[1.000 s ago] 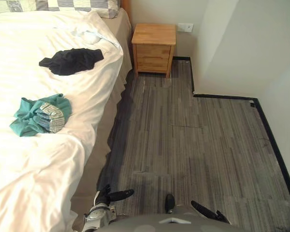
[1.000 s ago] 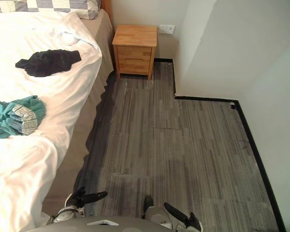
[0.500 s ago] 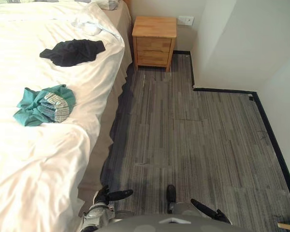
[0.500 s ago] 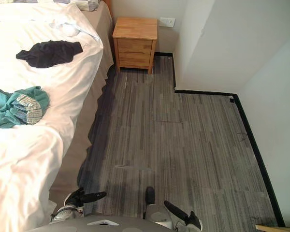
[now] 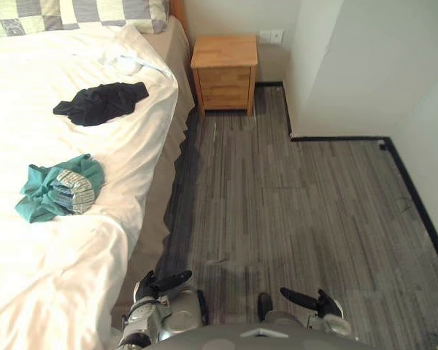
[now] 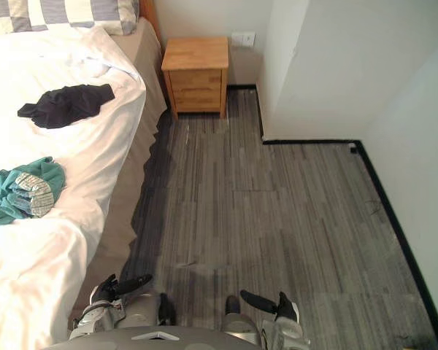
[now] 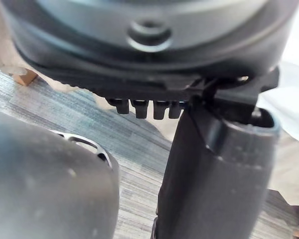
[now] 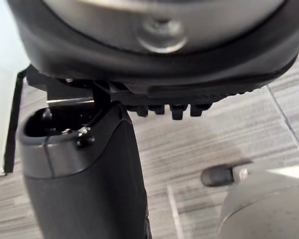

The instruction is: Tidy up the quilt and then pick up the clothes from the bed and put them into the laundry hamper

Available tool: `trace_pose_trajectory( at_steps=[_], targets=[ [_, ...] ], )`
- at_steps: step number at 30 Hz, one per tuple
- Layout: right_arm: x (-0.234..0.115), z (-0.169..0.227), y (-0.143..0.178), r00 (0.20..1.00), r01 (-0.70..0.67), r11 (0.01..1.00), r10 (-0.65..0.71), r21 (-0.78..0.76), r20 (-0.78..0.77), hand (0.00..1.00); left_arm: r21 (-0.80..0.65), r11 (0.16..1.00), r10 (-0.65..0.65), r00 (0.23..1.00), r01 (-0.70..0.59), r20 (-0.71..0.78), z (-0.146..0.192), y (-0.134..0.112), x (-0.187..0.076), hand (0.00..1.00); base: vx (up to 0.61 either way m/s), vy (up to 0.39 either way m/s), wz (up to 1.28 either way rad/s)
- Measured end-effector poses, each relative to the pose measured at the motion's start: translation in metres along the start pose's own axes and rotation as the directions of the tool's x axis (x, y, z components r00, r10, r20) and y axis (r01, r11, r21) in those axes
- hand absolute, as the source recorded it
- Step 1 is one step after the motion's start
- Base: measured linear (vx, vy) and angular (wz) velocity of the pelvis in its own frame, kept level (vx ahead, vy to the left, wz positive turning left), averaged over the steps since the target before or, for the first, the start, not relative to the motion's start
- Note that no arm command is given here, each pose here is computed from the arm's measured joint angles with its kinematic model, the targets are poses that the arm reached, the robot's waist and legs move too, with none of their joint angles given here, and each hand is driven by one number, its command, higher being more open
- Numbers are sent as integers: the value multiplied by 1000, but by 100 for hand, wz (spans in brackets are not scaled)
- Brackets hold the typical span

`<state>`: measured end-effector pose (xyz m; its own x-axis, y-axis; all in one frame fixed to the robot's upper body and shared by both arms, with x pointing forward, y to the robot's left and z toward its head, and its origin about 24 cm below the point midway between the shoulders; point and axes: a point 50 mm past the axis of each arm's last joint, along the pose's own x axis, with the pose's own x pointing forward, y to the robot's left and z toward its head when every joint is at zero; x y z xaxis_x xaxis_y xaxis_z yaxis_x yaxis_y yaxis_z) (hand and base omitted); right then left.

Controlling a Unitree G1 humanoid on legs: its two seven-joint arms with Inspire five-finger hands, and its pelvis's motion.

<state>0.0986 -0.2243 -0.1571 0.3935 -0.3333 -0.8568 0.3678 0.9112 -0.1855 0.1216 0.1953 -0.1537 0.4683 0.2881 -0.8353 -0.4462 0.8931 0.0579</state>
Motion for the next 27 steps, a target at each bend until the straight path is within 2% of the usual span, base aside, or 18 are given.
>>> trace_pose_trajectory(
  at_steps=[6, 9, 13, 18, 22, 24, 27],
  targets=[
    [-4, -14, 4, 999, 6, 999, -5, 42, -40, 100, -46, 999, -3, 1000, 3, 4, 2, 7, 1, 100, 354, 170, -6],
    [-4, -16, 6, 999, -3, 998, 6, 63, -51, 100, -25, 1000, 6, 1000, -6, -5, 1, 11, 1, 100, 438, 159, -12],
    [-7, -21, 10, 999, -10, 995, 15, 98, -48, 100, 77, 997, 32, 999, -28, -40, -6, 24, 1, 100, 436, 48, 5],
    [-3, 2, 8, 999, -24, 987, 20, 159, 29, 100, 85, 996, -6, 999, 10, -48, -4, 7, 2, 100, 528, -167, 28],
    [-4, -5, 7, 1000, -6, 982, 6, 188, -1, 100, 75, 997, -13, 999, 16, -51, -7, 4, 1, 100, 650, -385, 26],
    [0, 9, 5, 999, -8, 978, 1, 208, 34, 100, 56, 997, -45, 998, 47, -49, -7, -12, 0, 100, 487, -344, -27],
    [-1, 0, 1, 1000, 10, 959, -11, 284, 0, 100, 22, 997, -67, 996, 69, -56, -10, -21, -2, 100, 427, -309, 4]
  ],
)
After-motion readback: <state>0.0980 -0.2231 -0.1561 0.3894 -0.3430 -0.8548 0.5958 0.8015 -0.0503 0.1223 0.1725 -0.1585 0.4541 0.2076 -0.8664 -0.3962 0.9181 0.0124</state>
